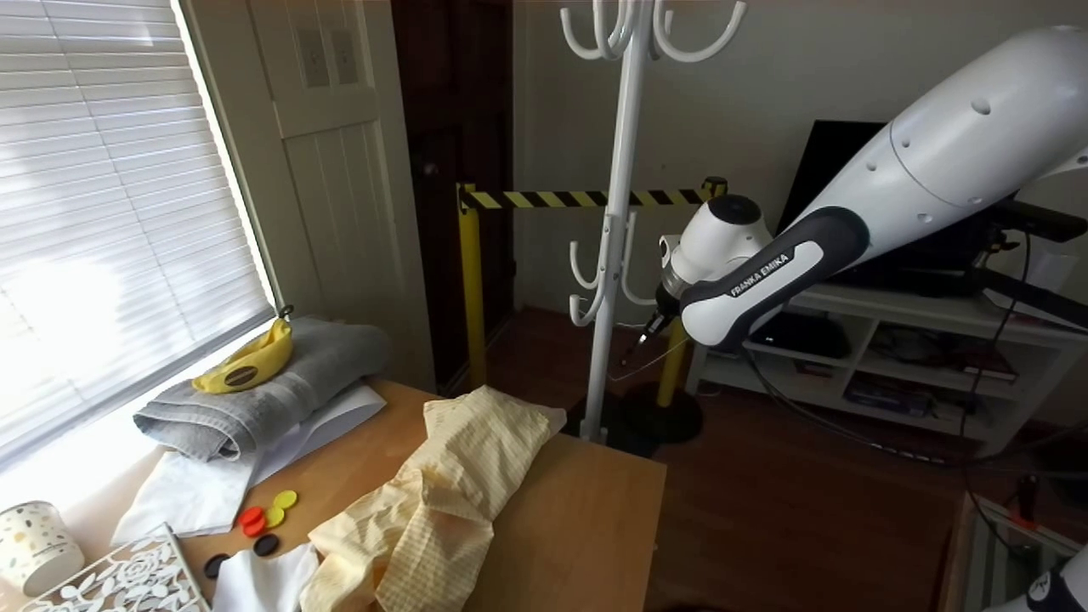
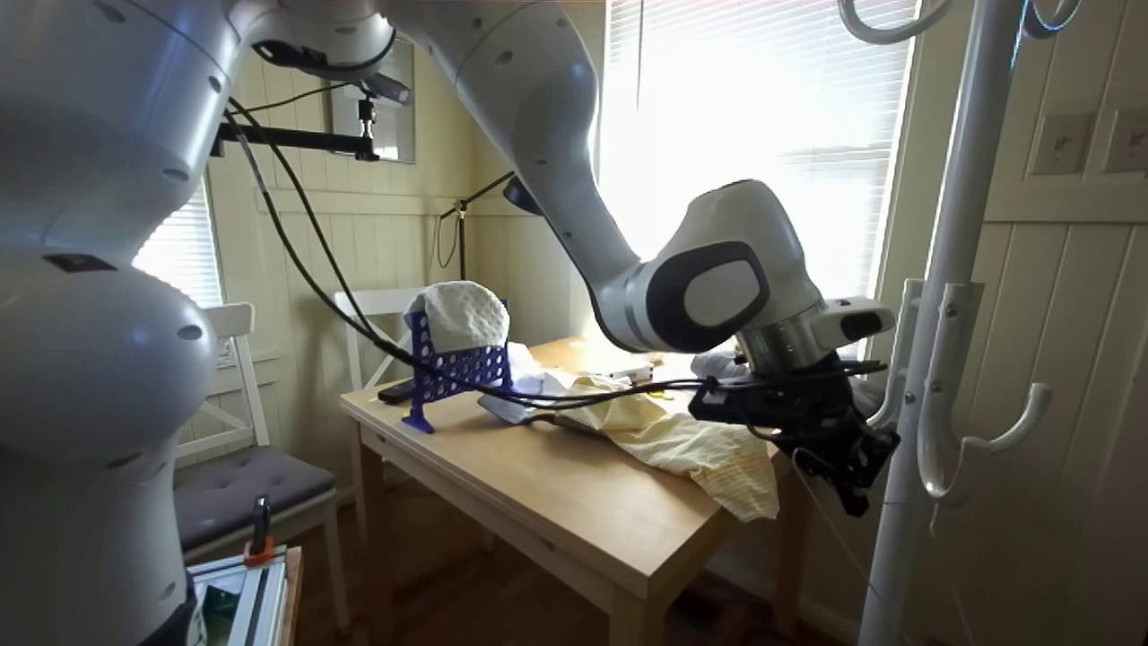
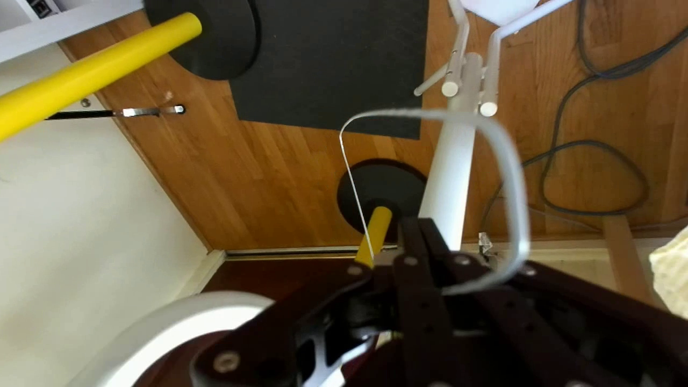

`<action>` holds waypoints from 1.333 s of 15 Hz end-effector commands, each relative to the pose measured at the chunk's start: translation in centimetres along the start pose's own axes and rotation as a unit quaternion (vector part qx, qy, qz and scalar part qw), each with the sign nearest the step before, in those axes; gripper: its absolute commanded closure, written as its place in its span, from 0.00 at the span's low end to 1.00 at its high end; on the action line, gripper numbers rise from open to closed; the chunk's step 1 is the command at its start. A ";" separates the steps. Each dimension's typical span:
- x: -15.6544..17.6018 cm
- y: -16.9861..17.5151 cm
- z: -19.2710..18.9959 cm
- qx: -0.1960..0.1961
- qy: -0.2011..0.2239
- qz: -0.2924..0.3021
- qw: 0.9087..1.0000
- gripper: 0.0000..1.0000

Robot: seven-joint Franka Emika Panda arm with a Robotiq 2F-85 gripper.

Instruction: Move the hanger to the bottom hook on the stand.

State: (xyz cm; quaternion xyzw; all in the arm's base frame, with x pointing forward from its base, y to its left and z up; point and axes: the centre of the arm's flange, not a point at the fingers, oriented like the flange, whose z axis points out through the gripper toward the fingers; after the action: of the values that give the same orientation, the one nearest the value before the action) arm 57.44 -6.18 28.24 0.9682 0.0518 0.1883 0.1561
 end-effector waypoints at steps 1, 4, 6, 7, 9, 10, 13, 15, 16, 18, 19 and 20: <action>0.2 -0.1 -0.1 0.002 -0.003 -0.002 1.000 0.98; -0.6 0.1 -0.2 -0.013 0.006 0.018 1.000 1.00; -1.8 0.3 0.4 -0.015 0.006 0.043 0.999 1.00; -2.2 0.4 0.6 -0.022 0.007 0.054 0.998 1.00; -3.7 -0.3 0.6 -0.032 0.014 0.074 0.997 1.00; -4.7 -0.8 0.4 -0.043 0.021 0.086 0.995 1.00; -7.0 -2.2 -0.3 -0.068 0.053 0.113 0.990 1.00; -8.2 -3.8 -0.8 -0.090 0.074 0.123 0.986 1.00; -8.9 -4.4 -1.4 -0.100 0.085 0.131 0.983 1.00; -10.1 -5.6 -2.1 -0.115 0.101 0.150 0.977 1.00; -11.1 -5.8 -2.1 -0.124 0.110 0.173 0.971 1.00; -12.0 -5.9 -2.2 -0.127 0.117 0.192 0.966 1.00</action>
State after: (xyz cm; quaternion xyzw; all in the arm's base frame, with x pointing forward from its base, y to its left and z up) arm 48.63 -3.28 24.89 0.9241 -0.0956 0.3052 0.2091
